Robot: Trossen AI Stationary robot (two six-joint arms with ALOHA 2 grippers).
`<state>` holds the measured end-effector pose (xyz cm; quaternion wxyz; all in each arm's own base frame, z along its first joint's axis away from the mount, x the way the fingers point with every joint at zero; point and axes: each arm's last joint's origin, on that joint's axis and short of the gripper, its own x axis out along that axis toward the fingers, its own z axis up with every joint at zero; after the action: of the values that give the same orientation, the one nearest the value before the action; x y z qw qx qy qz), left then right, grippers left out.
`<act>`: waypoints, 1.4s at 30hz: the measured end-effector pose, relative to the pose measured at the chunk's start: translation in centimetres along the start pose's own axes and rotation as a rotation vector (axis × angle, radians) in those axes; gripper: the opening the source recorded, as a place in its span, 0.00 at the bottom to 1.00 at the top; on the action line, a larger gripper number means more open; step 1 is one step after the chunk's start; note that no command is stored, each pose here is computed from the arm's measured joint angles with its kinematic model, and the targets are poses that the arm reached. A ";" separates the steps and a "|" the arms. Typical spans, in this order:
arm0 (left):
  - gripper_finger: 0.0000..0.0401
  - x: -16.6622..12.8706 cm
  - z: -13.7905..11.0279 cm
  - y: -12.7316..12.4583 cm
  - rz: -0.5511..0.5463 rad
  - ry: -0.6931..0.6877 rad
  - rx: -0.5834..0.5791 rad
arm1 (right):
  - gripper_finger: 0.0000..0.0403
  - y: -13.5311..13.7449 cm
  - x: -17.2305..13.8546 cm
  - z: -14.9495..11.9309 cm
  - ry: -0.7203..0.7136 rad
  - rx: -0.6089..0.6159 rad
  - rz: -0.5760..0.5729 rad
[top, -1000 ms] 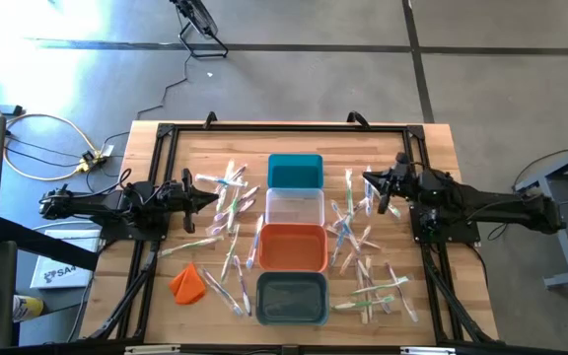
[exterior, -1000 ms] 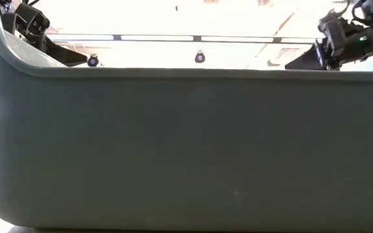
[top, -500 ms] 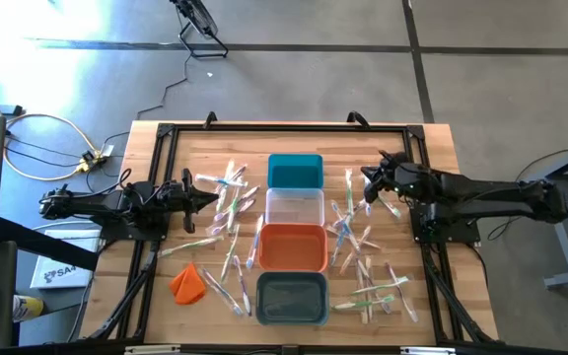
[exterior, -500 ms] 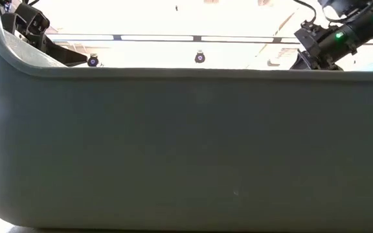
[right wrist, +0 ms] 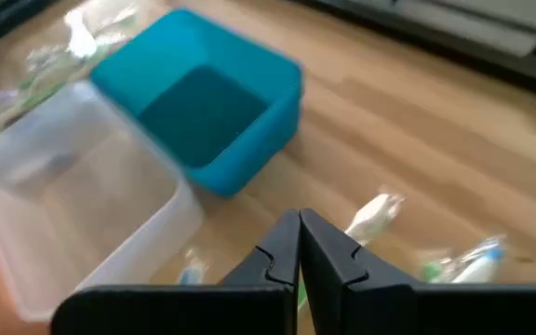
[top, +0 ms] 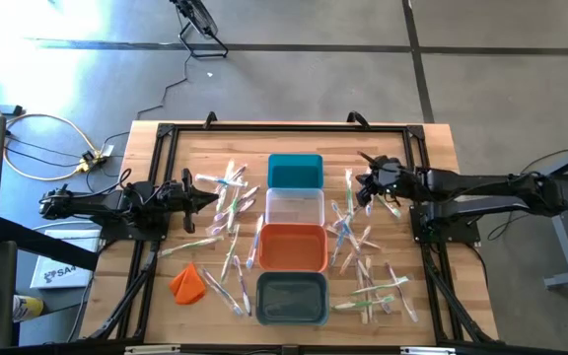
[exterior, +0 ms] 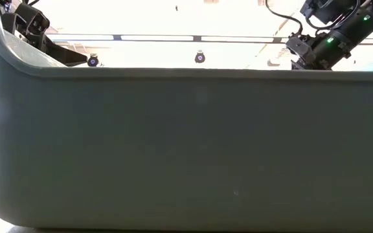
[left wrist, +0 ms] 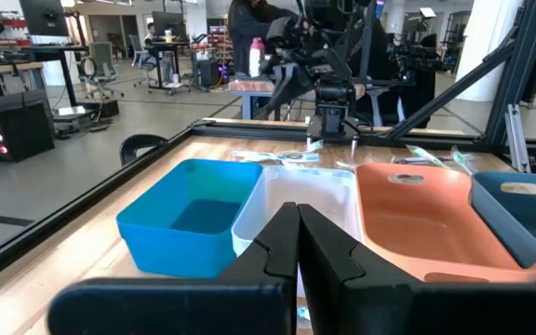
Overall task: Pick & Place Toothbrushes
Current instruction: Put the blue toothbrush into the blue bin
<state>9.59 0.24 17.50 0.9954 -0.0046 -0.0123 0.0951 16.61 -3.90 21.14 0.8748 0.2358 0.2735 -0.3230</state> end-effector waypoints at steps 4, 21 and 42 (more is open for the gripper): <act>0.00 0.0 0.0 0.0 0.000 0.000 -0.004 | 0.01 0.0 0.3 -0.6 0.092 -0.011 0.037; 0.00 0.0 0.0 0.0 0.000 0.002 0.001 | 0.01 -0.9 0.4 -2.2 0.261 0.070 -0.083; 0.00 0.0 0.0 0.0 0.000 0.001 0.001 | 0.01 -0.9 0.4 -2.1 0.259 0.053 -0.083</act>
<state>9.59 0.24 17.50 0.9954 -0.0044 -0.0117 0.0950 15.51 -3.45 19.08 0.8115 0.2871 0.3850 -0.3329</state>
